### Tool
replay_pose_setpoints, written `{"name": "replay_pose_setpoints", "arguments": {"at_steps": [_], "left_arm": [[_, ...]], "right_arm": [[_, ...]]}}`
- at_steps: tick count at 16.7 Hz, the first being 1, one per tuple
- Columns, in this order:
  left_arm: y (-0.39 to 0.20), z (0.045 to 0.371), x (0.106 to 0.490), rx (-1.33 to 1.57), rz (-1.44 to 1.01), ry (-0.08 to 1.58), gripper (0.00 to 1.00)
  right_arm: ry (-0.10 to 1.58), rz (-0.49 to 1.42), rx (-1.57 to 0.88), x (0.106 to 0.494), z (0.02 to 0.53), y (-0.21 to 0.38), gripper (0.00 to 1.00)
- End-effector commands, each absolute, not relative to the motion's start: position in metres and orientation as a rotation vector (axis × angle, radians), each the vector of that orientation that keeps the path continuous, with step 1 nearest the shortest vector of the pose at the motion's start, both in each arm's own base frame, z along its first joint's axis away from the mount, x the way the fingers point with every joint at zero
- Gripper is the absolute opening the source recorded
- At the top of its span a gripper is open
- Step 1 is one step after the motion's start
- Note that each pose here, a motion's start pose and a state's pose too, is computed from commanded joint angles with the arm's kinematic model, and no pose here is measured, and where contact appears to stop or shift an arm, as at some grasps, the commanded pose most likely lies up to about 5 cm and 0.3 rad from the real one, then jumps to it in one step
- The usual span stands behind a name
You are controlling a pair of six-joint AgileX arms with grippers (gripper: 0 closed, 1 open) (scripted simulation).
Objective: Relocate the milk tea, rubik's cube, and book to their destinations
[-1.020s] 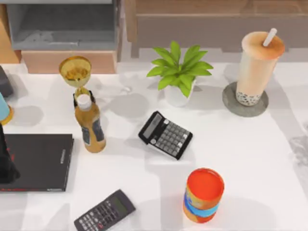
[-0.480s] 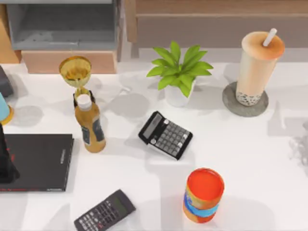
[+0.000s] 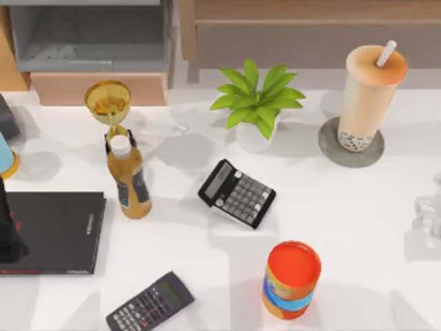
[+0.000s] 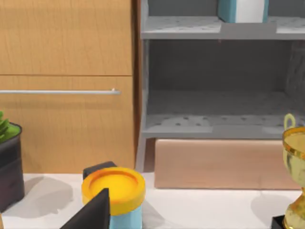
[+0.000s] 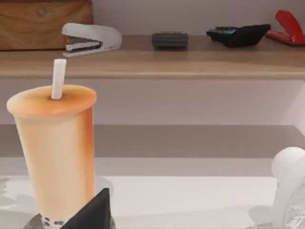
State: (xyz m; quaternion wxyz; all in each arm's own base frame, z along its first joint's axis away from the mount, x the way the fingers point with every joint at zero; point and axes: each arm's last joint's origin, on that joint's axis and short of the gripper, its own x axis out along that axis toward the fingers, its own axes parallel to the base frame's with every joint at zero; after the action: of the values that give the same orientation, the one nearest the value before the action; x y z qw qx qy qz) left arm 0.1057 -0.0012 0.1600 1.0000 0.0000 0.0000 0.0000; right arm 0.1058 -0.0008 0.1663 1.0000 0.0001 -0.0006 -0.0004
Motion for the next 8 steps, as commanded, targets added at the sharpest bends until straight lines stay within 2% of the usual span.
{"name": "replay_pose_setpoints", "arguments": {"at_steps": [8], "left_arm": [[-0.0014,0.1633,0.1057,0.001,-0.001,-0.006,1.00]], "right_arm": [[0.000,0.000,0.000,0.1057,0.1600,-0.0012,1.00]]}}
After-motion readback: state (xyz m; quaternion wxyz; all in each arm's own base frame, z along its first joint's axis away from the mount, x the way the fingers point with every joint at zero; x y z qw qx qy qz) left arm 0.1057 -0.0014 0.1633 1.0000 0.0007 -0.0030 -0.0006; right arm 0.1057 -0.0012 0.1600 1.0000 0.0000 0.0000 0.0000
